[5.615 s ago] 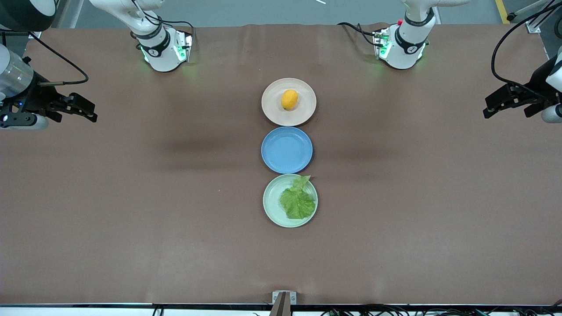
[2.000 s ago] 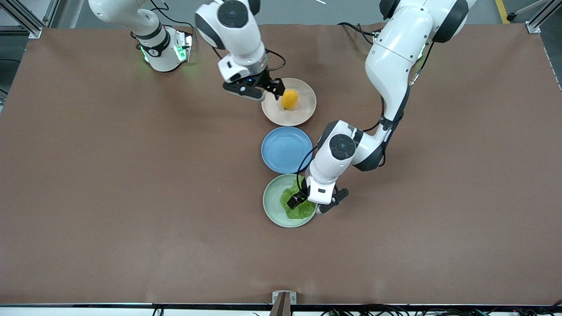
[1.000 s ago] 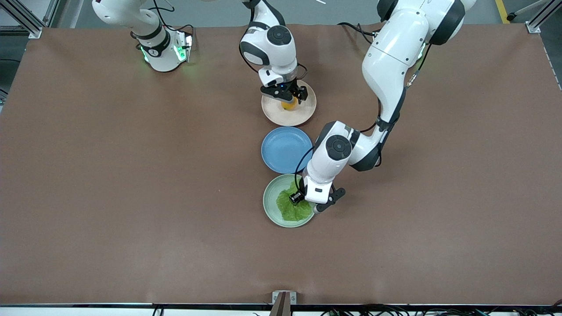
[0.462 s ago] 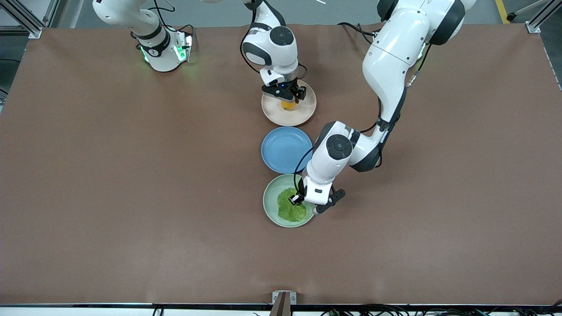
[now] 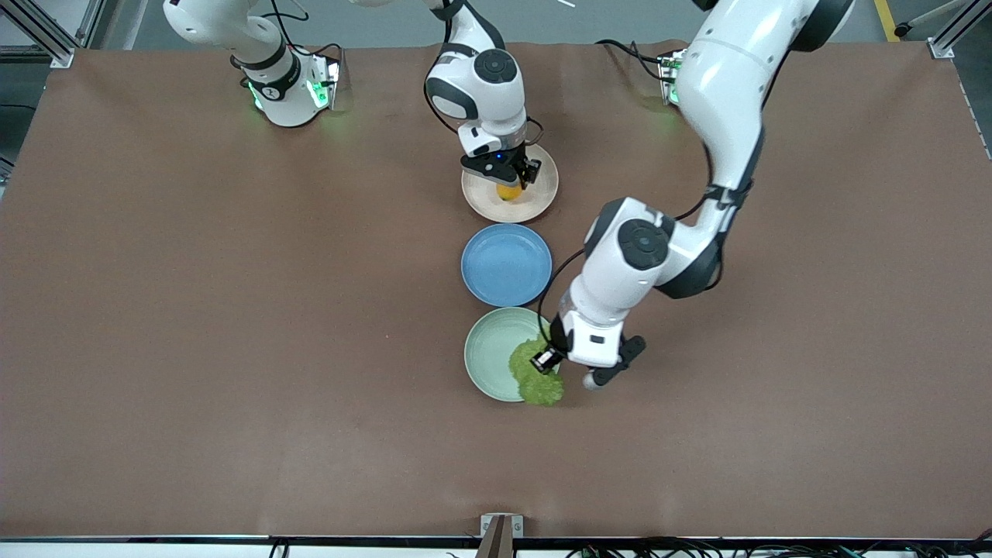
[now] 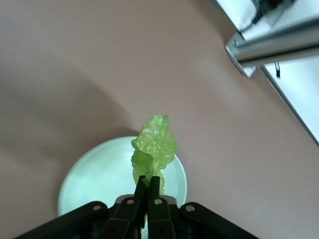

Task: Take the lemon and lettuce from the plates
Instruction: 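Carry the lettuce off the plate while the right gripper carries the lemon away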

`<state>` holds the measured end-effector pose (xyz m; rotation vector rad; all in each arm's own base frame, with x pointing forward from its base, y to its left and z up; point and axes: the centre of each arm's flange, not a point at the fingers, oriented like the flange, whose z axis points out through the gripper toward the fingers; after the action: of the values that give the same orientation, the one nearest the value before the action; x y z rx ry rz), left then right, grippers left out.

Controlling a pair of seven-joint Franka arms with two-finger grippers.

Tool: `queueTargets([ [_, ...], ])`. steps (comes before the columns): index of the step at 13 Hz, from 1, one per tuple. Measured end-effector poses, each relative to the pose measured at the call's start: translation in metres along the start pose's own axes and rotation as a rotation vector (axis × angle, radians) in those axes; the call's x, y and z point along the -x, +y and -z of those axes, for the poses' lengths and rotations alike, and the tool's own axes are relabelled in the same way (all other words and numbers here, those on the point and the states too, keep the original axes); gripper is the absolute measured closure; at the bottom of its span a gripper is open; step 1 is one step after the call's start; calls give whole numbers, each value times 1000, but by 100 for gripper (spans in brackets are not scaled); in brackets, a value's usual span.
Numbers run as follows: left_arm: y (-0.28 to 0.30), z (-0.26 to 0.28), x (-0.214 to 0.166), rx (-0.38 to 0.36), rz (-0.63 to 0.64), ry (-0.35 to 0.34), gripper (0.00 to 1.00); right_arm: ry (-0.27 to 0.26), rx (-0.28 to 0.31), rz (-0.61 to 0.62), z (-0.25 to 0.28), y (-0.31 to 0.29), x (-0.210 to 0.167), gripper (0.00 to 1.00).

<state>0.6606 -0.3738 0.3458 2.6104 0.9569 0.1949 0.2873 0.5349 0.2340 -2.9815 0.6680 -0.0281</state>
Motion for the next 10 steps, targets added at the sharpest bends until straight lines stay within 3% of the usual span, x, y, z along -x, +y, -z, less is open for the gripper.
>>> queueTargets([
  [6, -94, 51, -77, -69, -45, -52, 96, 8, 59, 154, 109, 50, -190, 37],
  [10, -179, 49, -96, -145, -44, -89, 96, -23, 102, 291, 97, 138, -304, 37],
])
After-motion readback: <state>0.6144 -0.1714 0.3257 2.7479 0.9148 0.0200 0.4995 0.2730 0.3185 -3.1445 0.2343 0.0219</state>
